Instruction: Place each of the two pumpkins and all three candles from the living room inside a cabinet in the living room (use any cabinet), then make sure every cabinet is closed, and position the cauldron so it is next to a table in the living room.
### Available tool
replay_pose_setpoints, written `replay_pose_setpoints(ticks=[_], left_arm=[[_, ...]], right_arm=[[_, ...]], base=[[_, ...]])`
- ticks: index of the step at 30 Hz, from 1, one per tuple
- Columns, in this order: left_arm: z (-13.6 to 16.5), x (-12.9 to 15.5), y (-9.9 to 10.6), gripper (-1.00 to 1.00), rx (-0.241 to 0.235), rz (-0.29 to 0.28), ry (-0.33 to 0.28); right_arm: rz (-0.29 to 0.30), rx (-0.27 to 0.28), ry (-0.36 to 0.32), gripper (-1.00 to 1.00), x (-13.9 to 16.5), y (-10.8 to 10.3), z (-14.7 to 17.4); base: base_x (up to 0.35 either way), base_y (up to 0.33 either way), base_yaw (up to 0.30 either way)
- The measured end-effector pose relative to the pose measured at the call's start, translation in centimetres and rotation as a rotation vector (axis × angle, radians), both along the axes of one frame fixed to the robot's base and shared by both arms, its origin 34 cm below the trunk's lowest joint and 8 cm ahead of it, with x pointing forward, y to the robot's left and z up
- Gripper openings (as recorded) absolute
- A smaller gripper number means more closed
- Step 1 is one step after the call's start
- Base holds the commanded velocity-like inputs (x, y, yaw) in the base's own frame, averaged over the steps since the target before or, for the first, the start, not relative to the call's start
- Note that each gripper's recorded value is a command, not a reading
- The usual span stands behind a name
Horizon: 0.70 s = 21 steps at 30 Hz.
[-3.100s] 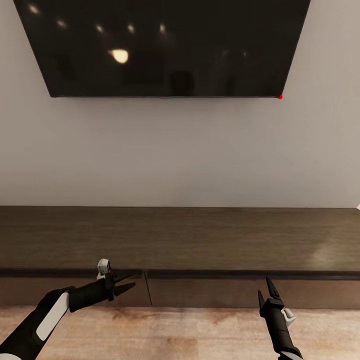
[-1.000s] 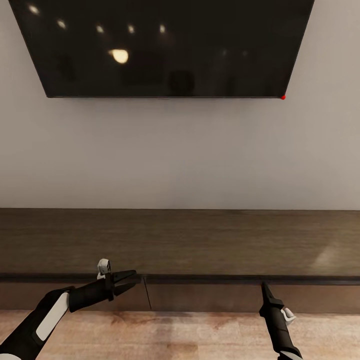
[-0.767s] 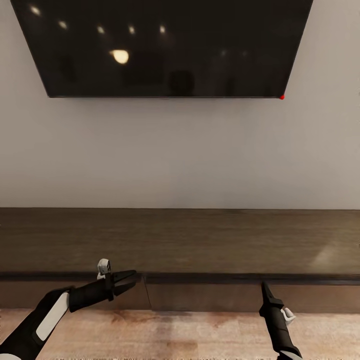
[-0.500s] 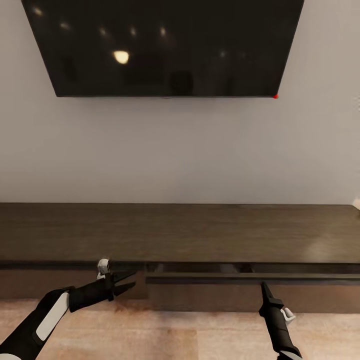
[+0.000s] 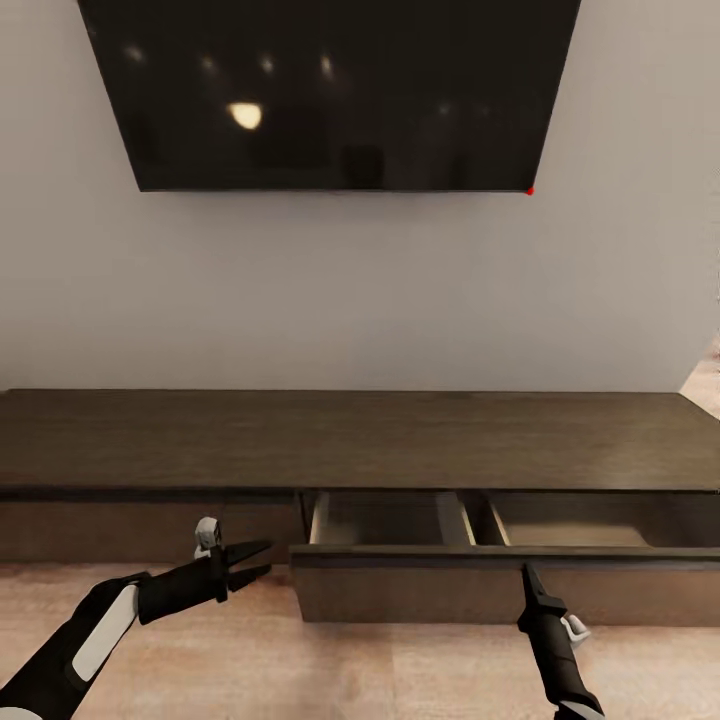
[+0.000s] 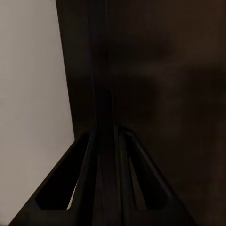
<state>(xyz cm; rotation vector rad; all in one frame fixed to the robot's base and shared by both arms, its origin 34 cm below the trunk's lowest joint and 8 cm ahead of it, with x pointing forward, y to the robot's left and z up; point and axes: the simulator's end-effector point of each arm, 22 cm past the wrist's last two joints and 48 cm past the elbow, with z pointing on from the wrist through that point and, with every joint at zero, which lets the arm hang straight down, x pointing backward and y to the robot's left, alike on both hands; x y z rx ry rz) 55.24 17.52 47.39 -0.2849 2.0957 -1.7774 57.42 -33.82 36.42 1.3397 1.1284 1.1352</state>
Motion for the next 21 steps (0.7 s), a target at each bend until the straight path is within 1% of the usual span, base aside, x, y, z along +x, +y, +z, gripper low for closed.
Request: replay_pose_setpoints(ticks=[8, 18, 21], left_arm=[[0.00, 0.00, 0.00, 1.00, 0.000, 0.000, 0.000], [0.04, 0.00, 0.01, 1.00, 0.000, 0.001, -0.001], [0.01, -0.02, 0.03, 1.00, 0.000, 0.001, 0.000]], right_arm=[[0.001, 0.000, 0.000, -1.00, 0.00, 0.04, 0.00], [0.005, -0.006, -0.002, -1.00, -0.11, 0.04, 0.03], [0.003, 0.000, 0.000, -1.00, 0.01, 0.06, 0.01]], base=[[-0.228, 0.000, 0.000], [-0.029, 0.000, 0.000], [-0.131, 0.000, 0.000]])
